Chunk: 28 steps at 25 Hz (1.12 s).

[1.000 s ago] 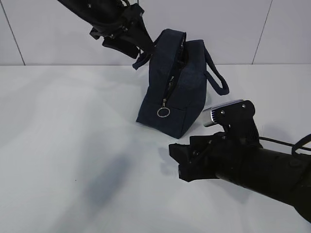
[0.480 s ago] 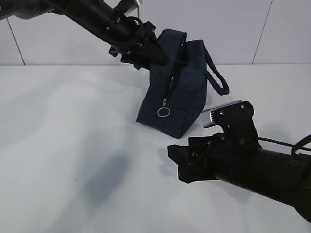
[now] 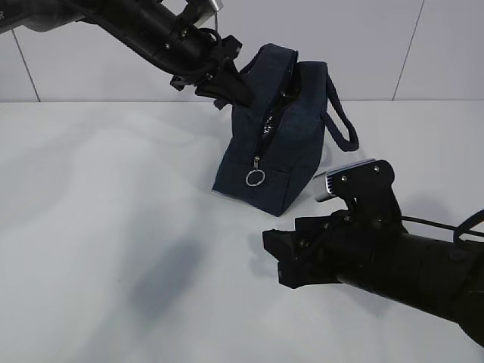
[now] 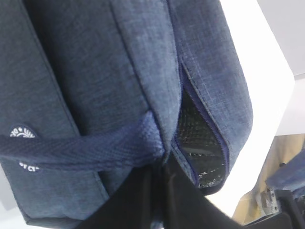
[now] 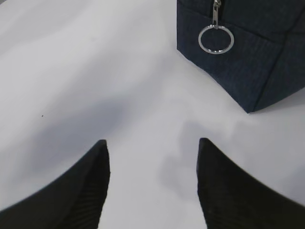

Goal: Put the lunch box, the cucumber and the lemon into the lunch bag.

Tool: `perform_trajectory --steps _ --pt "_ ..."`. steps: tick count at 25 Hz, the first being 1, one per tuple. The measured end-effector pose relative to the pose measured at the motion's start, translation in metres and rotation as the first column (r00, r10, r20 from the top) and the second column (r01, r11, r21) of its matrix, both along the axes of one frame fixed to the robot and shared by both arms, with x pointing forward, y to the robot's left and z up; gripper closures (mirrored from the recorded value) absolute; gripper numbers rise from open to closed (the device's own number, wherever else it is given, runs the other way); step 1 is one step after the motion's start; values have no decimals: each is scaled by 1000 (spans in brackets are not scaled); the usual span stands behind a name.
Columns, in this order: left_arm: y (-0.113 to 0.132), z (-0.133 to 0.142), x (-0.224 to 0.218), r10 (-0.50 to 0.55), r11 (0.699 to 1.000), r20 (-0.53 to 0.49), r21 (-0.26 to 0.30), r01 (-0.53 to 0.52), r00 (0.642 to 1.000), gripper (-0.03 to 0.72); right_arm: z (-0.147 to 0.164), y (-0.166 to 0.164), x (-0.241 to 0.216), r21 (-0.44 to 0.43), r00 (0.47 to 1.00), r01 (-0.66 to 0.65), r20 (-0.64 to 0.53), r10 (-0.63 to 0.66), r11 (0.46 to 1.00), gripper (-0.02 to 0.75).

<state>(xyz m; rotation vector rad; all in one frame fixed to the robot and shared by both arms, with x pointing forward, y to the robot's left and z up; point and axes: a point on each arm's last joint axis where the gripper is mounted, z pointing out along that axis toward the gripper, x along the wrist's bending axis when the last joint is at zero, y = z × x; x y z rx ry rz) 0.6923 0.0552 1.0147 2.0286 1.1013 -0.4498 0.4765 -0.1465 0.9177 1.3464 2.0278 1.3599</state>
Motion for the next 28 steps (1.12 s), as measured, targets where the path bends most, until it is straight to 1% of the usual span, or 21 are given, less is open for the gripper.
perform_trajectory --steps 4,7,9,14,17,20,24,28 --pt "-5 2 -4 5 1000 -29 -7 -6 1000 693 -3 -1 -1 -24 999 3 -33 -4 1000 284" --pt "-10 13 -10 15 1000 -42 -12 -15 999 694 -6 -3 -3 -47 998 4 -61 -7 999 284" --pt "-11 22 -15 25 1000 -46 -5 -26 999 694 -7 -3 -3 -54 998 5 -70 -8 999 284" --pt "-7 27 -18 73 995 -61 75 -68 996 696 -10 -5 -5 -73 994 11 -109 -19 997 290" --pt "-6 27 -18 95 992 -67 95 -88 993 696 -14 -7 -7 -90 985 29 -165 -43 996 307" --pt "-5 26 -18 117 988 -80 108 -108 990 696 -16 -8 -9 -95 978 38 -199 -56 995 344" --pt "-2 23 -18 149 980 -88 148 -135 985 696 -8 -7 -10 -89 983 19 -181 -35 996 381" --pt "1 7 -24 166 973 -148 184 -137 975 696 -1 -7 -11 -83 987 7 -159 -21 997 391"
